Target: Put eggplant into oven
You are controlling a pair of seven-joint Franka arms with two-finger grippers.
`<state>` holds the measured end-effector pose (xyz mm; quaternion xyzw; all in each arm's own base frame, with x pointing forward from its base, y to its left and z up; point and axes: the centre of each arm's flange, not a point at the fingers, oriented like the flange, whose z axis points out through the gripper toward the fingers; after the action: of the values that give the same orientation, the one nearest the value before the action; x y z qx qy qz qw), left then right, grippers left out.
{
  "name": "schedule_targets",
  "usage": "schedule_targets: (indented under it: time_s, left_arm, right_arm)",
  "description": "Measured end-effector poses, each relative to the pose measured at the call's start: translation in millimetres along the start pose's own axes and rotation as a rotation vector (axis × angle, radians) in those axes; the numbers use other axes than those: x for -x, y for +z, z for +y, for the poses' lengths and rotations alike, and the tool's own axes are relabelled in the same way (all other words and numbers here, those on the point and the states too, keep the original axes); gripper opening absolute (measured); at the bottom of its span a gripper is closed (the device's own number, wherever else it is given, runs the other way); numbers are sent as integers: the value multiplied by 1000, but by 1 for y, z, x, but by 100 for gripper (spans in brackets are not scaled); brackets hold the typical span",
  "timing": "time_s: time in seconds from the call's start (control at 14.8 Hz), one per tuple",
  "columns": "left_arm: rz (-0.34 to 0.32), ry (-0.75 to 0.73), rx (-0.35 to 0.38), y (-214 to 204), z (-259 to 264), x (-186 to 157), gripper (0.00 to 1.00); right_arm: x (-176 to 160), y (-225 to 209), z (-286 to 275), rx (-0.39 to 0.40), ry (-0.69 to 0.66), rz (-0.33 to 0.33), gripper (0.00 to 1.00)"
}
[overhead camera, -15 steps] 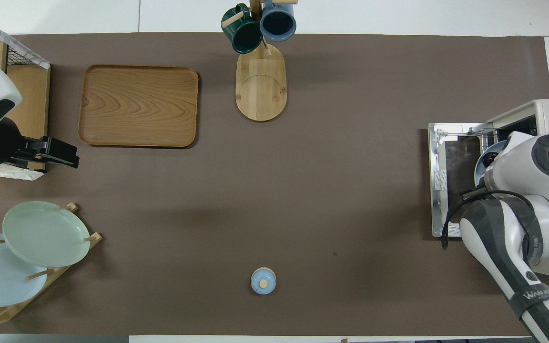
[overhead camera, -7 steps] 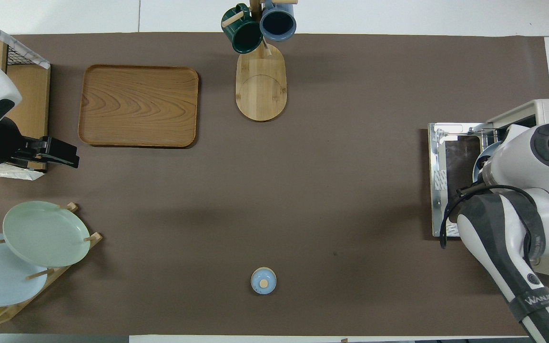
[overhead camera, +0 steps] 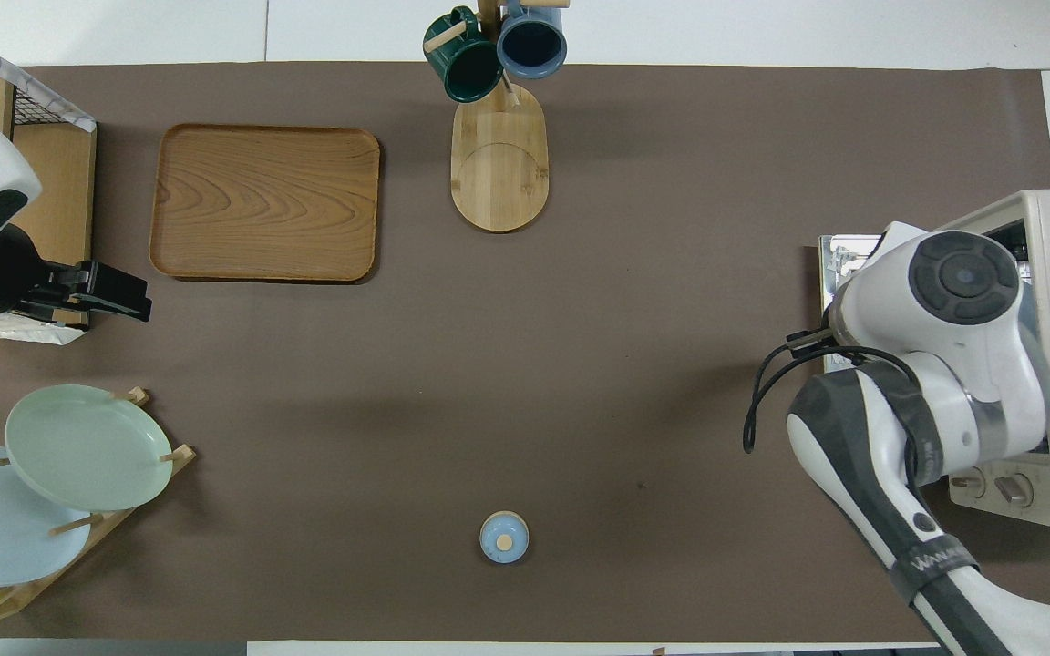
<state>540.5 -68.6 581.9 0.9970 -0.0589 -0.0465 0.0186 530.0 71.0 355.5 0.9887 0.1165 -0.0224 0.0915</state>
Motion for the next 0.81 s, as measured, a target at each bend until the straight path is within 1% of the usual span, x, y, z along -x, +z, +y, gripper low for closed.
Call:
schedule_targets:
  time_s: [0.13,0.34,0.61,0.81]
  left_arm:
    - [0,0,0,0,0,0,100]
    - [0,0,0,0,0,0,100]
    - [0,0,0,0,0,0,100]
    - [0,0,0,0,0,0,100]
  right_arm:
    - [-9,35,-17,-5,32,-14,1]
    - [-12,64,-19,-5,41,-53,1]
    - [-10,69,-14,33,16,-66,1]
    - [-8,71,-9,69,-8,-88,1]
